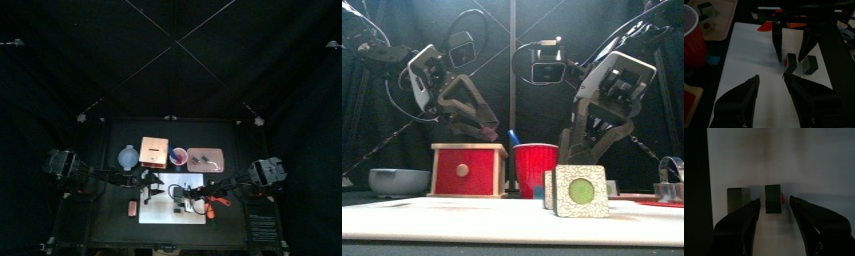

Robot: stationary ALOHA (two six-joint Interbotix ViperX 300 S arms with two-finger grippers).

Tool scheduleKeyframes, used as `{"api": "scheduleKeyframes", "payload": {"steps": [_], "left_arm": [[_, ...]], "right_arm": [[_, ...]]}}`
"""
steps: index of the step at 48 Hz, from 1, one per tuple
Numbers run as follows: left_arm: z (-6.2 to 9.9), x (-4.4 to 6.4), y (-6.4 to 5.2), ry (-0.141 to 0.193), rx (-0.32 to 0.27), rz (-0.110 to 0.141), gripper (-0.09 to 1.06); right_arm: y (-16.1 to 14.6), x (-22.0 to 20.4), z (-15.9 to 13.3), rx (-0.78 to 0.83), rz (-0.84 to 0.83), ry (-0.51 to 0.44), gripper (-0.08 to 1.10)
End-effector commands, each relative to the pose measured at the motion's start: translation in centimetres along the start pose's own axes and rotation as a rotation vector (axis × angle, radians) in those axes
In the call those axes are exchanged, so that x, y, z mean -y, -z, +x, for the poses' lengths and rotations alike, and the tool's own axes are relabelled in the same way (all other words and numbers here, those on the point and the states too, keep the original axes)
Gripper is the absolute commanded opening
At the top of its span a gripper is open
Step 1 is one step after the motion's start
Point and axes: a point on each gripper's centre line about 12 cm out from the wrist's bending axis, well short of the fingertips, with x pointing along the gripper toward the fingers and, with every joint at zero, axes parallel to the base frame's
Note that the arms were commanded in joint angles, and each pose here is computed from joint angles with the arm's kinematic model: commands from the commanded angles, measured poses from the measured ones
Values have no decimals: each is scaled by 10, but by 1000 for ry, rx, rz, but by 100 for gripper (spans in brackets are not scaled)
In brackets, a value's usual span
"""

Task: Place sushi on board then cut the sushi with the knife then place the pieces on the plate
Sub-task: Place the 4 sushi pieces on the plate

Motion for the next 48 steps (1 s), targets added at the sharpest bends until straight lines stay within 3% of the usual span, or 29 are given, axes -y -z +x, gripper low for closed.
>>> {"api": "scheduleKeyframes", "payload": {"steps": [1, 13, 19, 28, 39, 48], "left_arm": [[1, 1, -8, 3, 26, -3, 82], [1, 2, -8, 5, 25, -2, 82], [1, 1, -8, 3, 26, -2, 82], [1, 2, -8, 5, 25, 2, 82], [0, 2, -7, 5, 22, 4, 82], [0, 1, -7, 2, 20, 2, 82]], "right_arm": [[-15, -3, -3, 38, 7, -10, 79], [-21, 3, -8, 57, 52, -6, 53], [-29, 20, -28, 95, 102, 14, 53], [-31, 66, -80, 109, 204, 110, 53], [-5, 132, -137, 86, 381, 278, 53], [26, 182, -163, 118, 557, 402, 53]]}}
